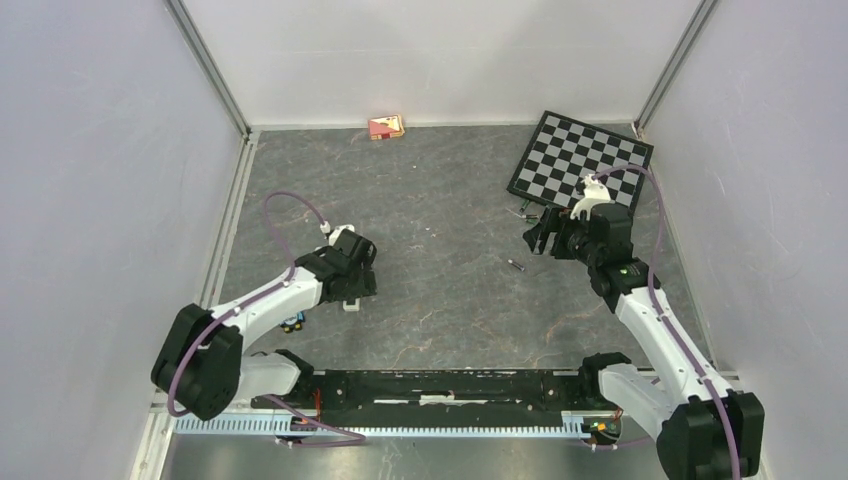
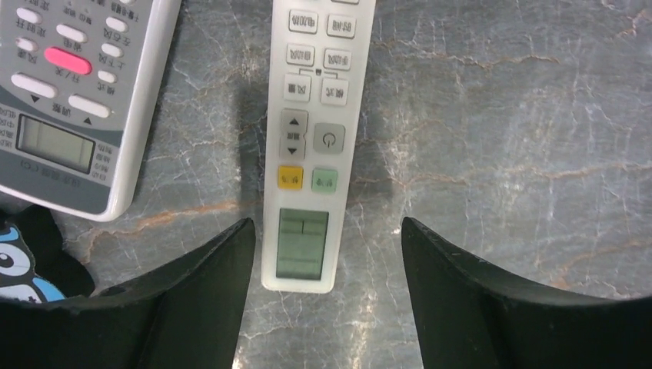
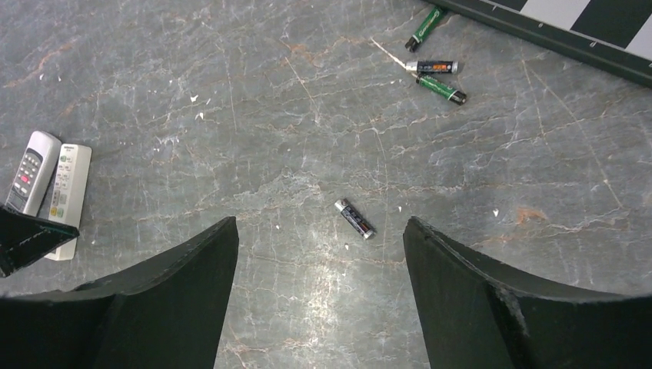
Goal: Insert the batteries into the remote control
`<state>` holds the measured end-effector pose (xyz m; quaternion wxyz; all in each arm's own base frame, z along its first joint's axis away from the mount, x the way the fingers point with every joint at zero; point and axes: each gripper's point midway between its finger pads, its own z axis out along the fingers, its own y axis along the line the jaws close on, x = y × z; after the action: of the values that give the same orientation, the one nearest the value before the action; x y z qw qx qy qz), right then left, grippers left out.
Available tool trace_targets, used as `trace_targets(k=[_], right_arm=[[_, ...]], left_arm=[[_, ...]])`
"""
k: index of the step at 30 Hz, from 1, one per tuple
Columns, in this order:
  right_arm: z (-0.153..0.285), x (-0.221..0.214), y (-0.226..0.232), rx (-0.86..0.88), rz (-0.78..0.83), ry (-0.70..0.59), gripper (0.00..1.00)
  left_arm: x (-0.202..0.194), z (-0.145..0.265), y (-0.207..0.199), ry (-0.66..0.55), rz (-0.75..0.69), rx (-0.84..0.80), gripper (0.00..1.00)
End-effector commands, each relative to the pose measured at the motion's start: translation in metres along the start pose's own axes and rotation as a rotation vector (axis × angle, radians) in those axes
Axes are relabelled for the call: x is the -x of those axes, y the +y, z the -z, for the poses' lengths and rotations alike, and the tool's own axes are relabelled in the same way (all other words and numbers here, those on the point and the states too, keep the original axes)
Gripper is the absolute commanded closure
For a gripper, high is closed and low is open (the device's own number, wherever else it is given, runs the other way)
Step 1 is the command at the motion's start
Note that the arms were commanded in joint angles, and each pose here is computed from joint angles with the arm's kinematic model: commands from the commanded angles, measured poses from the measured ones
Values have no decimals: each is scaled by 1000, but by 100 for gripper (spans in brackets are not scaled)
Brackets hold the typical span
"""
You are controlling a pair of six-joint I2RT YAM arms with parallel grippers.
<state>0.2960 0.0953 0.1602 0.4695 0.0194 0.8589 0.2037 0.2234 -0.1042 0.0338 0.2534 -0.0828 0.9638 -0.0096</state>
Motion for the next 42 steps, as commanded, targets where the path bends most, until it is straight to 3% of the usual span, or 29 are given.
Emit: trace_targets(k=[1, 7, 13, 17, 19, 22, 27, 33, 42], right_arm=[[-6, 1, 5, 32, -13, 3, 17], [-11, -5, 4, 34, -31, 21, 20], [-14, -8, 5, 45, -22, 40, 20], [-16, -8, 20, 145, 9, 46, 18], [-14, -7, 39, 262, 16, 30, 15], [-7, -2, 72, 445, -37, -25, 3], [25, 20, 144, 753, -198, -115, 2], [61, 47, 197, 962, -313, -181, 2], [80, 67, 222, 1112, -451, -181, 3]], left_arm=[[17, -10, -7, -72, 54, 10, 26], [10, -23, -7, -33, 40, 36, 39], [15, -25, -25, -19, 8, -38, 62], [22, -7, -69, 14, -38, -264, 87], [25, 15, -99, 47, -72, -430, 93], [30, 69, -149, 77, -142, -755, 94], [49, 165, -197, 63, -154, -1181, 94], [67, 223, -219, 129, -77, -1406, 93], [81, 277, -226, 155, -39, -1632, 97]])
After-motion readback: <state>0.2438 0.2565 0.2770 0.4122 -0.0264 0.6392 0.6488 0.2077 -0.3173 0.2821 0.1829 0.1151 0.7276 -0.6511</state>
